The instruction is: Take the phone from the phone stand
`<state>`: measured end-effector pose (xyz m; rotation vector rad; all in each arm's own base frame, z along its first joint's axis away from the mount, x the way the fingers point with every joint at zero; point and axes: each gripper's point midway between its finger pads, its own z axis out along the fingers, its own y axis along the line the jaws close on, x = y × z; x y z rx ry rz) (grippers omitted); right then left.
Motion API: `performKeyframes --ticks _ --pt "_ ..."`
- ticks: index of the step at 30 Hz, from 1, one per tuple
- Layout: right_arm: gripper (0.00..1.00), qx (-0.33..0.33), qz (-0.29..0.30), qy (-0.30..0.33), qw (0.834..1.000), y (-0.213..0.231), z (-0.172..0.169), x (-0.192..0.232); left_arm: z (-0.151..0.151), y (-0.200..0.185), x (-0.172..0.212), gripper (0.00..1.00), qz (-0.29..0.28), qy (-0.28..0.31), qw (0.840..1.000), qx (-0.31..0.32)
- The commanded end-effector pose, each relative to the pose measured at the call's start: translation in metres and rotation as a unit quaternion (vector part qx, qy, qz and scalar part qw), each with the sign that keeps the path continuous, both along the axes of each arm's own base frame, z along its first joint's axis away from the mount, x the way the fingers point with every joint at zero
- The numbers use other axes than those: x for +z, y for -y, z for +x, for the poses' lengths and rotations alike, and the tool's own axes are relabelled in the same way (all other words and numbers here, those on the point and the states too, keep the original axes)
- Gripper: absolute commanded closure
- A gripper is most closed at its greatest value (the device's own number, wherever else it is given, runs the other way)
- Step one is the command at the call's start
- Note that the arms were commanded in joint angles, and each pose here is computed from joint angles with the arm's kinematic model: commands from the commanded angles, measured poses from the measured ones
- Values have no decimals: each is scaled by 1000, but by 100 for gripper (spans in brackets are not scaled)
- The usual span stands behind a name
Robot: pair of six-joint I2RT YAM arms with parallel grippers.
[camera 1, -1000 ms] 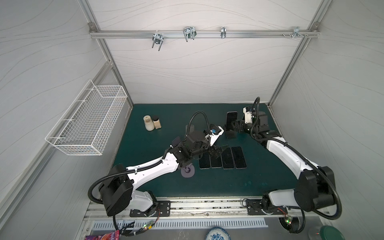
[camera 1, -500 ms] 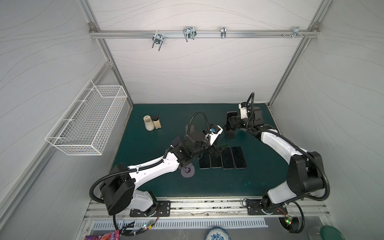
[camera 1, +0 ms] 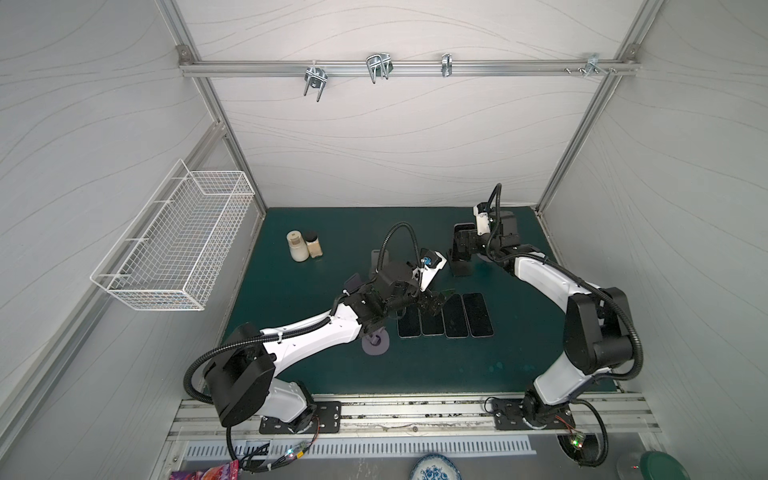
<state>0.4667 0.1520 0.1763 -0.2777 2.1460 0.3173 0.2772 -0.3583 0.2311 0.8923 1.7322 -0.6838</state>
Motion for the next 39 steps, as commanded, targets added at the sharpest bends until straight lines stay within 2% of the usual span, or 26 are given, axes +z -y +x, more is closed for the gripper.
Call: performKeyframes --ticks 1,13,39 --pt "4 9 -10 22 1000 -6 11 7 6 2 8 6 -1 21 1000 3" --pt "1 7 -40 30 999 -8 22 -3 5 6 5 6 7 8 1000 -6" --pt "1 -9 -52 33 998 -8 37 -13 6 2 2 6 31 23 999 -4"
